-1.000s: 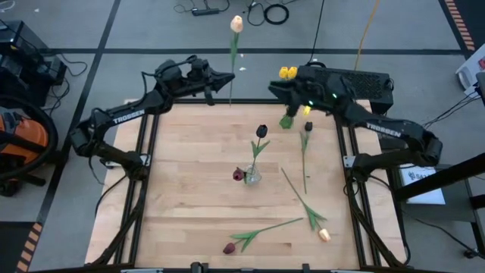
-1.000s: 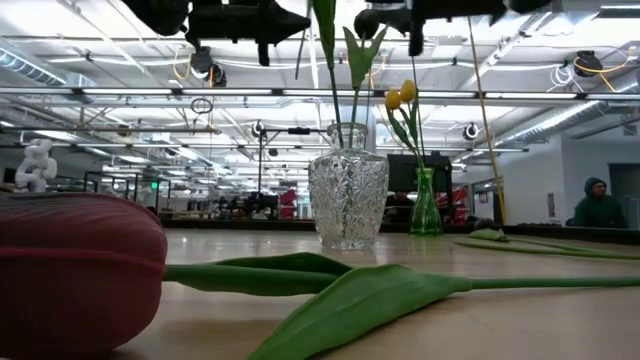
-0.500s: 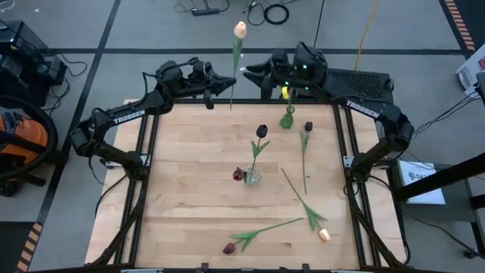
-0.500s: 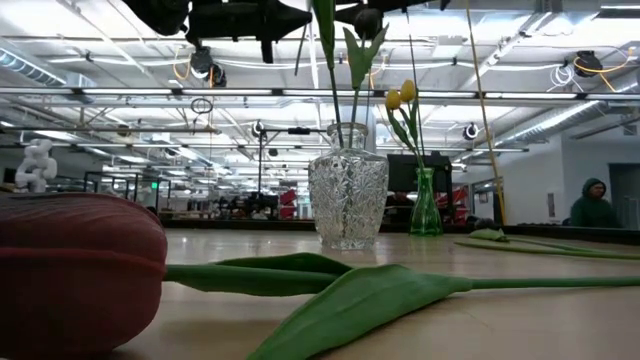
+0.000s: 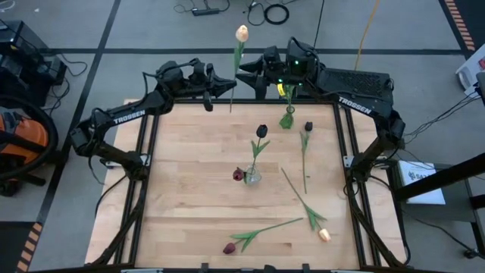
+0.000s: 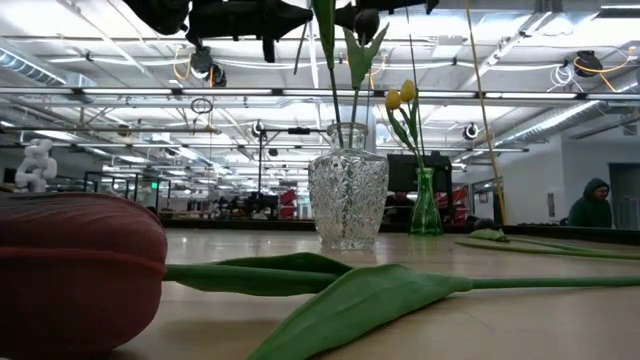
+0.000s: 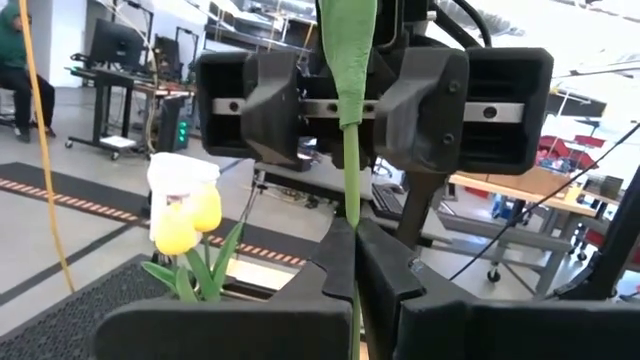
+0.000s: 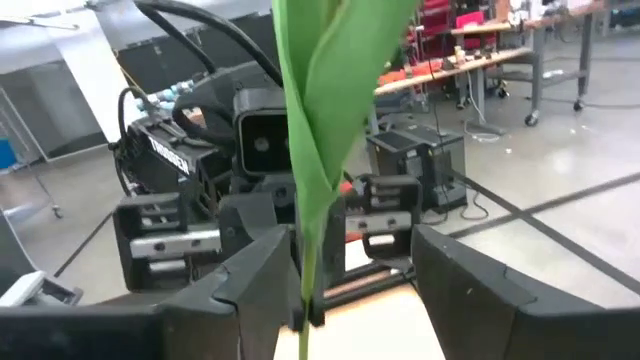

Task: Sort flowers into vase by color
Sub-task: Put the top light pink tulip into the green vase

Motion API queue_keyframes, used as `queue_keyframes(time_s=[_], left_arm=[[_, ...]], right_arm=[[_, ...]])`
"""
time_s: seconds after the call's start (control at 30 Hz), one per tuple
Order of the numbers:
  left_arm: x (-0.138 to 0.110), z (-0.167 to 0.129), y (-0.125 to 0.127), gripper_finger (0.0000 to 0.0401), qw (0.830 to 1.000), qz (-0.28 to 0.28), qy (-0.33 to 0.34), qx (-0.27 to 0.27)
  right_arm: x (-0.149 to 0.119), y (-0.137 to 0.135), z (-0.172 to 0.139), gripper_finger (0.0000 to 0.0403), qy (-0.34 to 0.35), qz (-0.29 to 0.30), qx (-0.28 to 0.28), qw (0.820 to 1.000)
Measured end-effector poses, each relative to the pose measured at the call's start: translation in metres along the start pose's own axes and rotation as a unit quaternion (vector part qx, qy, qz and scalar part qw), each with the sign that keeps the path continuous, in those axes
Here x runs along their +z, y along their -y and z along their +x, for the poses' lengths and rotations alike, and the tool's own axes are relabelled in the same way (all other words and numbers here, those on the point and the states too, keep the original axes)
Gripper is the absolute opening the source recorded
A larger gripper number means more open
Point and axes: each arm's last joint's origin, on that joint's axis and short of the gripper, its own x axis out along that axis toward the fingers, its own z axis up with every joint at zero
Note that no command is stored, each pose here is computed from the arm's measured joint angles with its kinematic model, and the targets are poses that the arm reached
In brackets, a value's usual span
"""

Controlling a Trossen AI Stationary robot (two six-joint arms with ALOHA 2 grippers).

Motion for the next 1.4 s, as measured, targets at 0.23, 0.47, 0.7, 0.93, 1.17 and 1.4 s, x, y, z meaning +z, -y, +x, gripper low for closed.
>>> queue_keyframes(time_s=[0.23,0.47,0.7,0.93,1.17,1.4], left_arm=[[-0.0015,0.0021,0.0032,0.0001,1.000,-0.002,-0.004,-0.006],[-0.0027,0.0043,0.0068,0.0001,1.000,-0.003,-0.005,-0.013],[-0.0034,0.0058,0.0097,0.0002,1.000,-0.005,-0.007,-0.017],[-0.0047,0.0058,0.0091,0.0015,1.000,-0.009,-0.012,-0.012],[-0.0066,0.0056,0.0085,0.0020,0.998,-0.053,-0.023,-0.008],[-0.0080,0.0058,0.0084,0.0087,0.998,-0.055,-0.028,-0.009]], right_arm=[[0.0071,-0.0035,0.0017,0.0192,0.041,-0.027,0.013,0.999],[0.0074,-0.0050,0.0020,0.0138,0.044,-0.027,0.016,0.999],[0.0060,-0.0088,0.0033,0.0057,0.040,-0.047,0.022,0.998],[0.0056,-0.0085,0.0033,0.0014,0.037,-0.036,0.023,0.998],[0.0036,-0.0076,0.0035,0.0010,0.029,-0.033,0.019,0.999],[0.0007,-0.0063,0.0026,0.0011,0.011,-0.027,0.011,1.000]])
